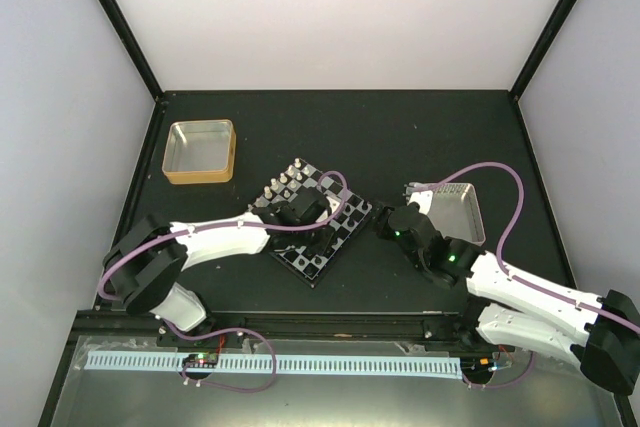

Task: Set up the chess pieces on the board
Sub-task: Place the chess piece on the chessboard, then pick up the chess piece from the chessboard.

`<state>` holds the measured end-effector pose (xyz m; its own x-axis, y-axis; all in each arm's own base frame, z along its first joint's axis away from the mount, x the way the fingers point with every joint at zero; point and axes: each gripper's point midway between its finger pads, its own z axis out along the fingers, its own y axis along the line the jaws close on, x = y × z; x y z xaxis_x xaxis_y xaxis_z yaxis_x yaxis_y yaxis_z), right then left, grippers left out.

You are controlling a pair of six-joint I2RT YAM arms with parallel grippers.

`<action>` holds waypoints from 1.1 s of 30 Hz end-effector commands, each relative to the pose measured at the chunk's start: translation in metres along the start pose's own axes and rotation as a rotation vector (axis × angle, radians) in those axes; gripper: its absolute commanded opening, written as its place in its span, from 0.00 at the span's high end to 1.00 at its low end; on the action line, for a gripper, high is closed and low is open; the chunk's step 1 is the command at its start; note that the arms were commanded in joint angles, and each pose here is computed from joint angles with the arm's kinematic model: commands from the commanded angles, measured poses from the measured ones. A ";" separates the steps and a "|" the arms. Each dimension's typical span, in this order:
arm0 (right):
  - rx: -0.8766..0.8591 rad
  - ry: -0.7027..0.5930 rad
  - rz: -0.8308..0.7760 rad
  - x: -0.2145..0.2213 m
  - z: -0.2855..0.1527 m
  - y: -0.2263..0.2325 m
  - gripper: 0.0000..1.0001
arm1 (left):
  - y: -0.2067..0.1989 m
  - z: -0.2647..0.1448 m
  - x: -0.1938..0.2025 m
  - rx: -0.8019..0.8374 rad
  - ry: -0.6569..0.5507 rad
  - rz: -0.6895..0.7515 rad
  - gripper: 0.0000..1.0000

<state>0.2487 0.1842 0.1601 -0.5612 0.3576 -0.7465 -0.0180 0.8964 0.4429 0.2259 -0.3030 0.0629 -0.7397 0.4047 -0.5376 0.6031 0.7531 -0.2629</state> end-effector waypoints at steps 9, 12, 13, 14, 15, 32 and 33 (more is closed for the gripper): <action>0.000 -0.032 0.023 -0.010 -0.003 0.000 0.29 | -0.022 -0.026 -0.032 0.060 -0.082 0.026 0.68; -0.041 -0.002 0.011 -0.008 -0.002 0.009 0.29 | -0.017 -0.040 -0.042 0.033 -0.121 -0.015 0.63; -0.100 0.042 -0.001 -0.005 -0.002 0.023 0.29 | -0.014 -0.048 -0.047 0.033 -0.144 -0.043 0.63; -0.148 0.061 -0.017 -0.009 -0.004 0.038 0.29 | -0.010 -0.057 -0.053 0.032 -0.171 -0.072 0.62; -0.176 0.089 -0.041 -0.010 -0.004 0.049 0.30 | -0.005 -0.071 -0.062 0.033 -0.218 -0.106 0.60; -0.201 0.479 -0.494 0.055 0.076 0.115 0.50 | 0.094 -0.233 -0.054 -0.224 -0.825 -0.390 0.37; -0.192 0.496 -0.518 0.058 0.081 0.115 0.53 | 0.095 -0.241 -0.052 -0.226 -0.861 -0.391 0.35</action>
<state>0.2798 0.3177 0.1397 -0.7662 -0.1399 -0.6272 -0.3943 0.8731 0.2868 0.2514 -0.1552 0.2376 -0.4769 -0.2547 -0.8412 0.2807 0.8628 -0.4204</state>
